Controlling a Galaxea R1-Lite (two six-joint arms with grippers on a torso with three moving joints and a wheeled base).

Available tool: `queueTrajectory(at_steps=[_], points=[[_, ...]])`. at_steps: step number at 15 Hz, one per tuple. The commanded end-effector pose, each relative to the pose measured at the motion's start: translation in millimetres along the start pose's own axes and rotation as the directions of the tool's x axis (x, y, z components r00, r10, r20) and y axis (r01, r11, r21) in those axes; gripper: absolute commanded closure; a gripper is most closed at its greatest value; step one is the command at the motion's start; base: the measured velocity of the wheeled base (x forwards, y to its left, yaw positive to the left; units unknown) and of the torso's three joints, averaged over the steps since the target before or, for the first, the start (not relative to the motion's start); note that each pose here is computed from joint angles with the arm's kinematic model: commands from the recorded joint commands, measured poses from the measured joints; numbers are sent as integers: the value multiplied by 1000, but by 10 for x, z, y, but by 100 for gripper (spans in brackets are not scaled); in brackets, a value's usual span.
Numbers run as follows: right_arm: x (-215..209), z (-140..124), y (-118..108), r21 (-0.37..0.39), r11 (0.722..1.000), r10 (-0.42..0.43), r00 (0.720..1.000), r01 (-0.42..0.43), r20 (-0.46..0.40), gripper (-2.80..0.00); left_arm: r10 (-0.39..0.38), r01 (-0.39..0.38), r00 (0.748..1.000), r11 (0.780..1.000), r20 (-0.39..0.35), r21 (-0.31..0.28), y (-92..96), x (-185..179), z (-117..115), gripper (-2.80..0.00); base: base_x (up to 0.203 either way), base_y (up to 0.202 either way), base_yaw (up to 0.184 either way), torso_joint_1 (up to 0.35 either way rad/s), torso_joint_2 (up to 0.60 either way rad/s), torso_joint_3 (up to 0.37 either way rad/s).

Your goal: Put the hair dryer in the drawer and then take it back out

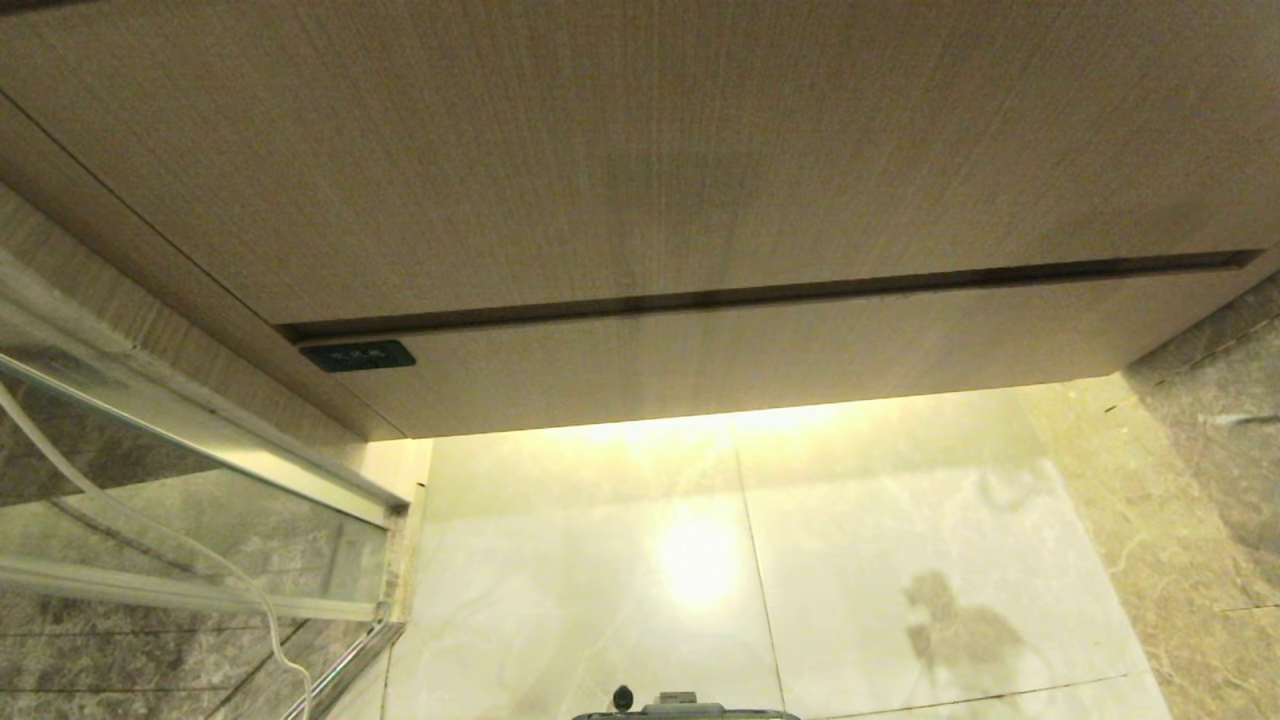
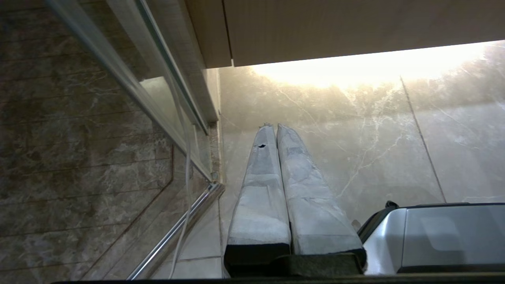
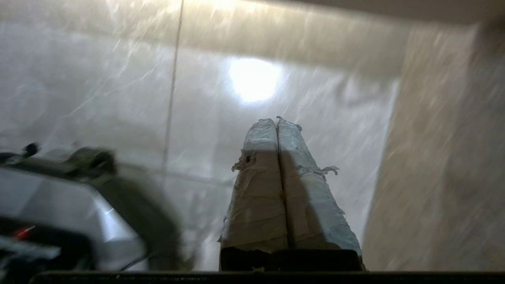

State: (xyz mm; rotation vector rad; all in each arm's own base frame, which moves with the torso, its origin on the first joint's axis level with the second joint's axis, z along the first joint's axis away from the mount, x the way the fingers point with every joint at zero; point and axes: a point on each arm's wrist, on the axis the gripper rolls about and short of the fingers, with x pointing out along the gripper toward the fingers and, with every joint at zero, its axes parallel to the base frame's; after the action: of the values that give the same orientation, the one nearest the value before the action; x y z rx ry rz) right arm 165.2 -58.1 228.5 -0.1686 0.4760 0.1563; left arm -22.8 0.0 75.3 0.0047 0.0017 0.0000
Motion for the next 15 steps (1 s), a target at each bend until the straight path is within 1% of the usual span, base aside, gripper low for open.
queueTrajectory(at_steps=[1, 3, 4, 6, 8, 9, 10, 11, 12, 13, 15], points=[[-418, -200, 316, -10, 999, -50, 998, 50, 43, 0, 0, 0, 1000, 1000, -1, -1, 0, 1, -4, 0, 0, 0, 0, 0, 0, 0], [-691, -424, 564, -2, 995, -98, 993, 98, 63, 0, 0, 0, 1000, 1000, -1, 0, 0, 1, -4, 0, 0, 0, 0, 0, 0, 0], [-823, -557, 687, 8, 994, -110, 989, 110, 96, 0, 0, 0, 1000, 1000, -1, 0, 0, 1, -4, 0, 0, 0, 0, 0, 0, 0], [-1011, -907, 898, 26, 989, -149, 976, 147, 159, 0, 0, 0, 1000, 1000, -1, 0, 0, 1, -4, 0, 0, 0, 0, 0, 0, 0], [-1051, -1339, 1042, 57, 980, -196, 962, 188, 191, 0, 0, 0, 1000, 1000, 0, 0, 0, 0, -1, 0, 0, 0, 0, 0, 0, 0], [-974, -1525, 1065, 82, 979, -201, 963, 188, 181, 0, 0, 0, 1000, 1000, -1, 0, 0, 1, -4, 0, 0, 0, 0, 0, 0, 0], [-898, -1639, 1066, 103, 980, -190, 964, 173, 188, 0, 0, 0, 1000, 1000, -1, 0, 0, 1, -4, 0, 0, 0, 0, 0, 0, 0], [-870, -1681, 1061, 99, 988, -135, 967, 116, 214, 0, 0, 0, 1000, 1000, -1, 0, 0, 1, -4, 0, 0, 0, 0, 0, 0, 0], [-888, -1715, 1064, 88, 994, -88, 961, 67, 262, 0, 0, 0, 1000, 1000, -1, 0, 0, 1, -4, 0, 0, 0, 0, 0, 0, 0], [-893, -1788, 1076, 84, 996, -66, 951, 42, 301, 0, 0, 0, 1000, 1000, -1, 0, 0, 1, -4, 0, 0, 0, 0, 0, 0, 0], [-926, -1920, 1102, 95, 993, -98, 921, 66, 378, 0, 0, 0, 1000, 1000, 0, 0, 0, 0, -3, 0, 0, 0, 0, 0, 0, 0]])
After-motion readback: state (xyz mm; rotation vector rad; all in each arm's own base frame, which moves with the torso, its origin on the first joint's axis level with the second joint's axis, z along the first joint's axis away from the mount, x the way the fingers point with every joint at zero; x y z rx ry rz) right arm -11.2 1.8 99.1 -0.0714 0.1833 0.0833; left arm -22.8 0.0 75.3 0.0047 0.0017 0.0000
